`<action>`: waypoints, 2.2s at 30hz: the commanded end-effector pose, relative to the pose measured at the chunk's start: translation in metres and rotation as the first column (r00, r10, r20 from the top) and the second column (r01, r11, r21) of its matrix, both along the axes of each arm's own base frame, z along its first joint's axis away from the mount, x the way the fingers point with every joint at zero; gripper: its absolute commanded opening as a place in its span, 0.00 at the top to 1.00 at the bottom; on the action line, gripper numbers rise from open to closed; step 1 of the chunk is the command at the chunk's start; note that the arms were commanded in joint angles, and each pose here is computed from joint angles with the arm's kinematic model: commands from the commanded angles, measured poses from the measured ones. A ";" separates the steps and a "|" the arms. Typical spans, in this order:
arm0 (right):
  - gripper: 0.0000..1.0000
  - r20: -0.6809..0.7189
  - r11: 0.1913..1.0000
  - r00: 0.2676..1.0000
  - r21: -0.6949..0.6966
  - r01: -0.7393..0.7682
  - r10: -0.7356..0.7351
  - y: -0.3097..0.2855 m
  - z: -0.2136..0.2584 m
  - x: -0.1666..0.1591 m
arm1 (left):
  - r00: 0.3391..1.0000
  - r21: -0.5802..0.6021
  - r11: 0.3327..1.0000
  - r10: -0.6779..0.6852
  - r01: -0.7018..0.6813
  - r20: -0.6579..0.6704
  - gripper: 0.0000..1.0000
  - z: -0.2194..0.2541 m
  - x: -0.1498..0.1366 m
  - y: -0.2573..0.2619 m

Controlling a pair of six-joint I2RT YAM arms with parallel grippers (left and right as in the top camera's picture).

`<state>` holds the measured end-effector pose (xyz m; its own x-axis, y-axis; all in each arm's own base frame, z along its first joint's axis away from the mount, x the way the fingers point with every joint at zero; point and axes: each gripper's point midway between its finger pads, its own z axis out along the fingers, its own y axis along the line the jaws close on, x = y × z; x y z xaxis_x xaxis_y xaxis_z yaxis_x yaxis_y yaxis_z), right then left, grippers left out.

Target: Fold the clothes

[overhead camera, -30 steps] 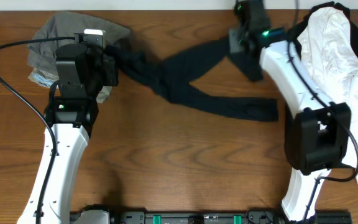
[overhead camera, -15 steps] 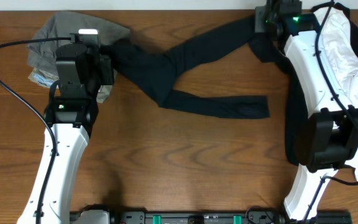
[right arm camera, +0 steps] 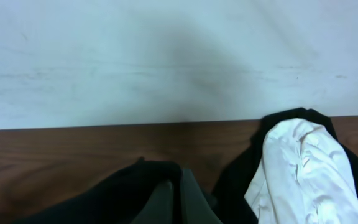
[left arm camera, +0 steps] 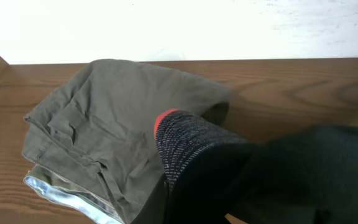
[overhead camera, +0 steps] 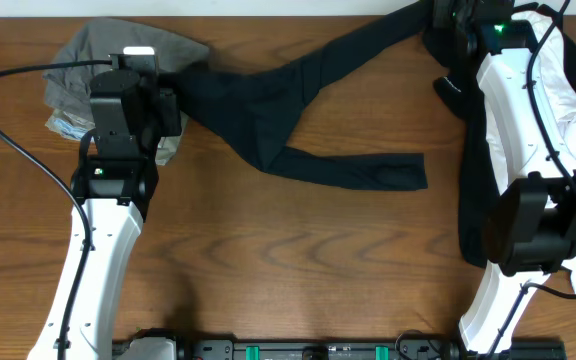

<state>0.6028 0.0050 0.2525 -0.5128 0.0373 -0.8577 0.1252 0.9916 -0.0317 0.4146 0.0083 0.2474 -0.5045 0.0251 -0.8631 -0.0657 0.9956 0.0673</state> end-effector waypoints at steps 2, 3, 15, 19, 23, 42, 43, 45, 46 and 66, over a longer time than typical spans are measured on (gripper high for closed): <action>0.99 0.116 1.000 0.993 0.013 0.024 -0.025 -0.007 0.067 -0.016 | 0.995 -0.002 1.000 0.027 -0.027 0.094 0.94 0.038 -0.009 0.006; 0.99 0.119 1.000 0.993 0.013 0.023 -0.025 -0.006 0.073 -0.021 | 0.993 -0.003 1.000 0.027 -0.027 0.111 0.95 0.045 -0.012 0.006; 0.99 0.187 0.999 0.982 0.017 0.028 -0.031 -0.013 0.157 -0.094 | 0.924 -0.047 0.998 0.050 -0.035 0.379 0.95 0.143 -0.081 0.008; 0.99 0.184 0.999 0.982 0.018 0.027 -0.030 -0.015 0.173 -0.120 | 0.883 -0.059 0.998 0.039 -0.013 0.468 0.94 0.173 -0.111 0.004; 0.99 0.174 1.000 0.985 0.021 0.018 -0.022 -0.014 0.185 -0.146 | 0.844 -0.063 0.998 0.007 0.031 0.537 0.94 0.194 -0.140 -0.006; 0.99 0.050 0.988 0.992 0.091 -0.121 0.117 0.014 0.148 -0.144 | 0.856 -0.094 0.996 0.048 0.001 0.514 0.94 0.187 -0.136 -0.016; 0.99 0.033 0.987 0.992 0.097 -0.128 0.125 0.016 0.139 -0.137 | 0.865 -0.090 0.996 0.063 -0.021 0.498 0.94 0.182 -0.131 -0.014; 0.99 -0.006 0.983 0.989 0.114 -0.146 0.147 0.021 0.116 -0.118 | 0.886 -0.076 0.995 0.090 -0.062 0.455 0.94 0.169 -0.116 -0.011; 0.99 -0.022 0.981 0.987 0.121 -0.153 0.157 0.024 0.104 -0.109 | 0.896 -0.067 0.996 0.087 -0.065 0.436 0.94 0.163 -0.109 -0.012; 0.01 0.109 0.986 0.990 0.132 -0.100 0.086 0.040 -0.063 0.063 | 0.989 0.029 0.997 0.069 -0.073 0.128 0.94 0.044 -0.012 -0.032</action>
<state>0.6677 0.0362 0.1944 -0.4099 0.0943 -0.9073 0.0108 0.9951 0.0985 0.4004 -0.0272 0.2782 -0.4244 0.0306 -0.9049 -0.1242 0.9880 0.0917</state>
